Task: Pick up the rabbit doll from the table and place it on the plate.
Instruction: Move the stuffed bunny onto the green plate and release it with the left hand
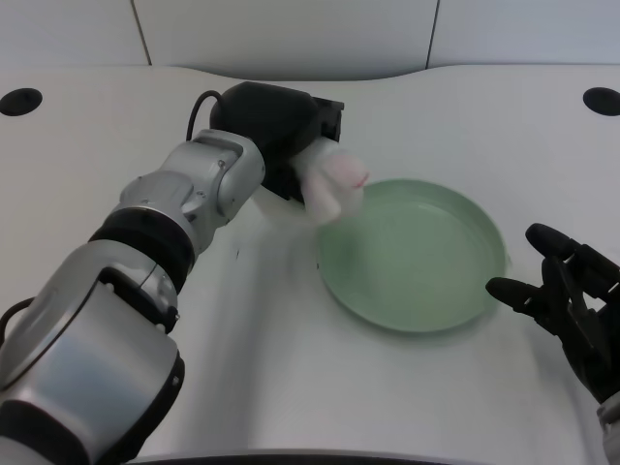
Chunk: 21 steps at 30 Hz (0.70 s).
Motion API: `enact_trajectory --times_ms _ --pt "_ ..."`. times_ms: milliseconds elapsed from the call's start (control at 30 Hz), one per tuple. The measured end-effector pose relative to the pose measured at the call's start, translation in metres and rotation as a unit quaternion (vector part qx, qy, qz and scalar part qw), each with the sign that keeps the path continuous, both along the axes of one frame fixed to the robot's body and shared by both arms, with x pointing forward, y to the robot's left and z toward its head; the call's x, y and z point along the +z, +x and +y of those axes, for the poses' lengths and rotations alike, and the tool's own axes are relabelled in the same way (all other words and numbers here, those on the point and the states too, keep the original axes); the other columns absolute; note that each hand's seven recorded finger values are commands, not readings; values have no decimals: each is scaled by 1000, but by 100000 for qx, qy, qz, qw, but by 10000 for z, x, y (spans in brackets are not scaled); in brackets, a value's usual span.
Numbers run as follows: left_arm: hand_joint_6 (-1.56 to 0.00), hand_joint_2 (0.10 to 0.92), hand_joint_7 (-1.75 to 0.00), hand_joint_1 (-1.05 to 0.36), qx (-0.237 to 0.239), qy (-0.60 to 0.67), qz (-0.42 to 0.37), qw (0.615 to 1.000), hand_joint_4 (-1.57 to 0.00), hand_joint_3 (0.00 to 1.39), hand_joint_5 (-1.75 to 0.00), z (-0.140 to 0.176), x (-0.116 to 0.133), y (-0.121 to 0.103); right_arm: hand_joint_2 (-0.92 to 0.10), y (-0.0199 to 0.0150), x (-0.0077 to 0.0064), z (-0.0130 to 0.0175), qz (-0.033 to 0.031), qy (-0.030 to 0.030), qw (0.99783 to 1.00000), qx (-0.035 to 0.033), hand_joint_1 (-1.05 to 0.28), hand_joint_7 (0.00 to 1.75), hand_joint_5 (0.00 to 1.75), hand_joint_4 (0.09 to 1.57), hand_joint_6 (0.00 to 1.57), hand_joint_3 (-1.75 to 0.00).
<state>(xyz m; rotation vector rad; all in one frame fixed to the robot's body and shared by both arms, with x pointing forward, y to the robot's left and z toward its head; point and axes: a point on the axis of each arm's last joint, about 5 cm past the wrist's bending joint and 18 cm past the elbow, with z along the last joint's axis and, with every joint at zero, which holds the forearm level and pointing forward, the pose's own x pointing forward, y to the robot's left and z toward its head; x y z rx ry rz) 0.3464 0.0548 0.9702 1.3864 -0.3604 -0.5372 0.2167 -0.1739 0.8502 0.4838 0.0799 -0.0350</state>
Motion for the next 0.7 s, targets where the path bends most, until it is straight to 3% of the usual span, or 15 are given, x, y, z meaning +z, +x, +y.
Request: enact_trajectory --times_ms 200,233,267,400,533,600,700 --pt "-605 888 -1746 -200 -835 195 -467 99995 -708 75 -1746 -73 31 -7 -921 2 11 4 -132 -88 100000 -231 -280 7 538 901 959 -367" --pt "-582 898 -1681 -215 -974 132 -513 99994 -678 73 -1639 -86 37 -8 -921 0 10 4 -101 -58 100000 -286 -281 12 543 906 969 -345" --pt "-545 909 -1720 -209 -1383 -54 -485 99989 -663 68 -1702 -118 42 -15 -921 -3 7 7 14 28 99999 -404 -292 18 546 904 982 -318" --pt "-557 917 -1745 -215 -3755 -1140 425 99922 -709 62 -1744 -291 30 -74 -921 -6 -4 74 287 1043 99994 -309 -293 23 551 908 995 -300" --pt "-565 914 -1746 -213 -5287 -1557 1319 99839 -685 55 -1724 -412 19 -122 -921 -19 -11 90 902 920 99986 -1056 -283 30 558 912 1011 -304" --pt "-552 919 -1652 -220 -5782 -1766 1456 99806 -660 44 -1616 -448 15 -138 -921 -32 -10 92 1187 760 99975 -1728 -285 36 566 929 1027 -300" --pt "-545 919 -1694 -220 -6489 -2184 1719 99751 -682 46 -1659 -501 9 -161 -921 -45 -9 95 1341 476 99970 -1968 -277 37 568 929 1033 -300"
